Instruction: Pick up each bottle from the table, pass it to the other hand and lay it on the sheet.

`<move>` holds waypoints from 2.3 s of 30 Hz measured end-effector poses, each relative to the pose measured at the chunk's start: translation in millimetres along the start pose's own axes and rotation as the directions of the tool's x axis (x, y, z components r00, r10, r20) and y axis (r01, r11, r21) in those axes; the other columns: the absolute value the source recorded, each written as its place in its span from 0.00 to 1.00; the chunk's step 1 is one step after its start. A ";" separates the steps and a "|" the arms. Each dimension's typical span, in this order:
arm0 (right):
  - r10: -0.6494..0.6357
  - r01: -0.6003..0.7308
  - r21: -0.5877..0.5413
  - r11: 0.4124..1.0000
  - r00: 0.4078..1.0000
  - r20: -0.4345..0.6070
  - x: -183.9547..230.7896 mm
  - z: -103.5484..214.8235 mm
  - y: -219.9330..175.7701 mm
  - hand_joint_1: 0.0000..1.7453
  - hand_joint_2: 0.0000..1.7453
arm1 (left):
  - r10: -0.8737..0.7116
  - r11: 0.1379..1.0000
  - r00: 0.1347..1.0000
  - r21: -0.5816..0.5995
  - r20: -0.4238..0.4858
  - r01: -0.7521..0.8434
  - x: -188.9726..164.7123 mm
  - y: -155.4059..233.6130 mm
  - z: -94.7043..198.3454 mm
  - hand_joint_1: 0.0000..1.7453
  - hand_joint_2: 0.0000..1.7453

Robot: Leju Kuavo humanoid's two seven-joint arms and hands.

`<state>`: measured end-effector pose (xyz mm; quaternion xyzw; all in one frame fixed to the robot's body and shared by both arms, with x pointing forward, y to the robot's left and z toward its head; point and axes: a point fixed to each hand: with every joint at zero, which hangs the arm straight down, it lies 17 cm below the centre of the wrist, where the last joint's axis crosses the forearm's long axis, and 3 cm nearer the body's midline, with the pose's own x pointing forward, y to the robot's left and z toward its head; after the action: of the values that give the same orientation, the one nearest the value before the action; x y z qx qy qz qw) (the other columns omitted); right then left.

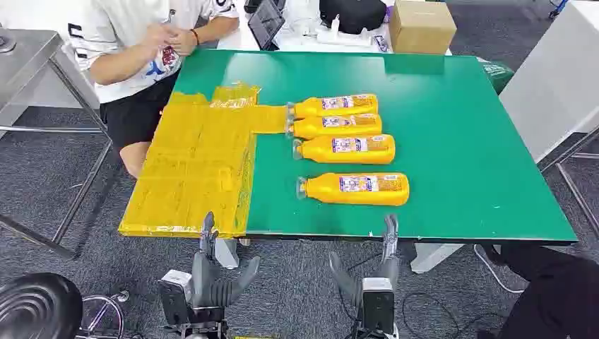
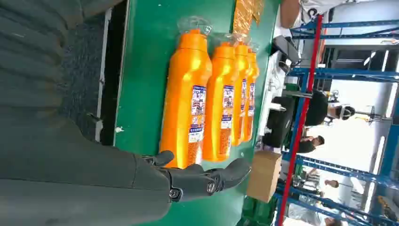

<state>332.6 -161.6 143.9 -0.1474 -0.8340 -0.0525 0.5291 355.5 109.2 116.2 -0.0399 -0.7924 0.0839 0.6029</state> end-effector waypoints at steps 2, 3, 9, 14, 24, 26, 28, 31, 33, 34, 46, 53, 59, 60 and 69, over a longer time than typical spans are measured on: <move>0.002 -0.002 -0.002 1.000 1.000 0.000 0.0 0.0 -0.3 0.00 1.00 | 0.000 1.000 1.000 0.000 0.000 0.000 0.0 0.0 0.0 0.00 1.00; 0.003 -0.003 -0.003 1.000 1.000 0.000 0.0 0.0 -0.5 0.00 1.00 | 0.000 1.000 1.000 0.000 0.000 0.000 -0.1 0.0 0.1 0.00 1.00; 0.004 -0.004 -0.003 1.000 1.000 0.001 0.1 0.0 -0.5 0.00 1.00 | 0.000 1.000 1.000 0.000 0.000 0.000 -0.1 0.0 0.1 0.00 1.00; 0.048 -0.049 0.030 0.998 0.999 0.007 0.2 0.3 4.9 0.00 1.00 | 0.007 1.000 1.000 0.000 -0.002 -0.007 -0.3 -0.1 0.1 0.00 1.00; 0.330 -0.341 0.144 0.929 0.939 0.097 -3.5 -6.4 11.0 0.00 1.00 | 0.016 1.000 1.000 -0.024 0.009 -0.016 1.6 -3.1 0.4 0.00 1.00; 0.401 -0.415 0.163 0.895 0.909 0.112 -7.3 -21.4 2.3 0.00 1.00 | 0.004 0.999 1.000 -0.036 0.021 -0.003 3.2 -4.0 0.3 0.00 1.00; 0.472 -0.489 0.175 0.855 0.872 0.133 -12.6 -41.4 -9.1 0.00 1.00 | -0.012 0.999 0.999 -0.048 0.033 0.014 4.8 -4.9 -0.4 0.00 1.00; 0.543 -0.564 0.184 0.805 0.825 0.155 -18.8 -78.1 -25.0 0.00 1.00 | -0.041 0.996 0.997 -0.070 0.059 0.045 9.4 -7.9 -6.2 0.00 1.00; 0.546 -0.567 0.184 0.803 0.823 0.155 -19.3 -79.0 -26.0 0.00 1.00 | -0.042 0.996 0.997 -0.071 0.059 0.046 9.4 -7.9 -6.4 0.00 1.00; 0.546 -0.567 0.184 0.803 0.823 0.155 -19.3 -79.0 -26.0 0.00 1.00 | -0.042 0.996 0.997 -0.071 0.059 0.046 9.4 -7.9 -6.4 0.00 1.00; 0.713 -0.694 0.357 0.626 0.694 0.101 -85.8 -186.7 -46.0 0.00 1.00 | -0.028 0.990 0.992 -0.136 0.126 0.045 29.3 -23.4 -35.4 0.00 1.00; 0.722 -0.667 0.444 0.598 0.689 0.063 -113.0 -192.4 -43.1 0.00 1.00 | -0.027 0.989 0.992 -0.140 0.121 0.044 27.0 -23.2 -37.7 0.00 1.00; 0.716 -0.587 0.606 0.537 0.697 0.041 -136.4 -207.5 -7.1 0.00 1.00 | -0.017 0.984 0.993 -0.171 0.121 0.037 25.5 -30.8 -44.3 0.00 1.00; 0.713 -0.564 0.646 0.515 0.700 0.042 -140.4 -209.9 4.3 0.00 1.00 | -0.016 0.983 0.993 -0.180 0.117 0.037 23.5 -32.8 -45.0 0.00 1.00; 0.664 -0.448 0.787 0.425 0.745 0.065 -139.9 -198.4 62.9 0.00 1.00 | -0.023 0.976 0.995 -0.211 0.100 0.043 13.1 -40.4 -46.7 0.00 1.00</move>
<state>579.0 -176.7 100.2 -0.1719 -0.6007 0.4639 0.6281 398.4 75.6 148.0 -0.0869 -0.8257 -0.0097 0.5572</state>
